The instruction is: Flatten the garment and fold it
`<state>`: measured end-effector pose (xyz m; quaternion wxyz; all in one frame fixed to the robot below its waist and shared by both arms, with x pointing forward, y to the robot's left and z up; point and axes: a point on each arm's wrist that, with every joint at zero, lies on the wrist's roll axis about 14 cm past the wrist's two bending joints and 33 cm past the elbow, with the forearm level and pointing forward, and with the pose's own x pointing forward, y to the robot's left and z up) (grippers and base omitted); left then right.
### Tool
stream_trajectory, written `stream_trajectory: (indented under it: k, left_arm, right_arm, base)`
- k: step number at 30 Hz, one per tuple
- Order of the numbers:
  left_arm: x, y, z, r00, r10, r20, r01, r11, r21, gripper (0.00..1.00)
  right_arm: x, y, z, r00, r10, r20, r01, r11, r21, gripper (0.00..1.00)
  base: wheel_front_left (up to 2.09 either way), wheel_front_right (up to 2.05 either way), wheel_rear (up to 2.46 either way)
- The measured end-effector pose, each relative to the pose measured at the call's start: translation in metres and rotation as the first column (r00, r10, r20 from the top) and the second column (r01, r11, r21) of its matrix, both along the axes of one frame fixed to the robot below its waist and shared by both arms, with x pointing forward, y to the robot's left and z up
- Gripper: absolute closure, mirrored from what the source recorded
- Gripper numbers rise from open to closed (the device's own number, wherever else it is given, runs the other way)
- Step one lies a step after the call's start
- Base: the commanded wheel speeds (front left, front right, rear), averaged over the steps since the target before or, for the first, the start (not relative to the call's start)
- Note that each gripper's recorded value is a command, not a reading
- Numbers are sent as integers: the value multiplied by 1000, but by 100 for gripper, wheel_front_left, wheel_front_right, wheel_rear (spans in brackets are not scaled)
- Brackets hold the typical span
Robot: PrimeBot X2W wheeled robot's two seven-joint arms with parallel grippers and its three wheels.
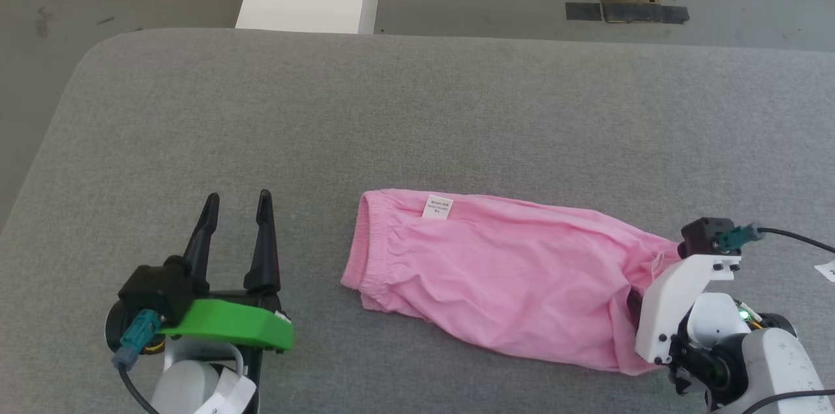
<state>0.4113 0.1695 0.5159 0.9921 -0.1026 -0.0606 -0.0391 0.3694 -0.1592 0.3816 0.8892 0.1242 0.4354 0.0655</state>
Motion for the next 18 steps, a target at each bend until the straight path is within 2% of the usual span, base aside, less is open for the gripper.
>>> stream_trajectory:
  k: [3,7,9,14,18]
  left_arm:
    - [0,-2,-1,1000,-10,-3,10,1000,12,0]
    - [1,-3,-5,1000,-12,-11,12,1000,15,0]
    - [0,-3,-6,1000,-12,-17,13,1000,17,0]
    - [-1,-2,-9,1000,-11,-27,11,1000,16,0]
    - [-4,1,-10,1000,-4,-30,4,1000,22,0]
  right_arm:
    - [4,-7,4,999,-21,24,22,1000,-20,100]
    - [10,-37,11,995,-76,57,82,991,-108,100]
    - [12,-55,16,992,-102,71,113,979,-171,100]
    - [19,-101,39,981,-159,115,189,926,-328,100]
    - [22,-111,51,982,-149,117,184,898,-399,100]
  base:
    - [0,0,0]
    - [0,0,0]
    - [0,0,0]
    - [0,0,0]
    - [0,0,0]
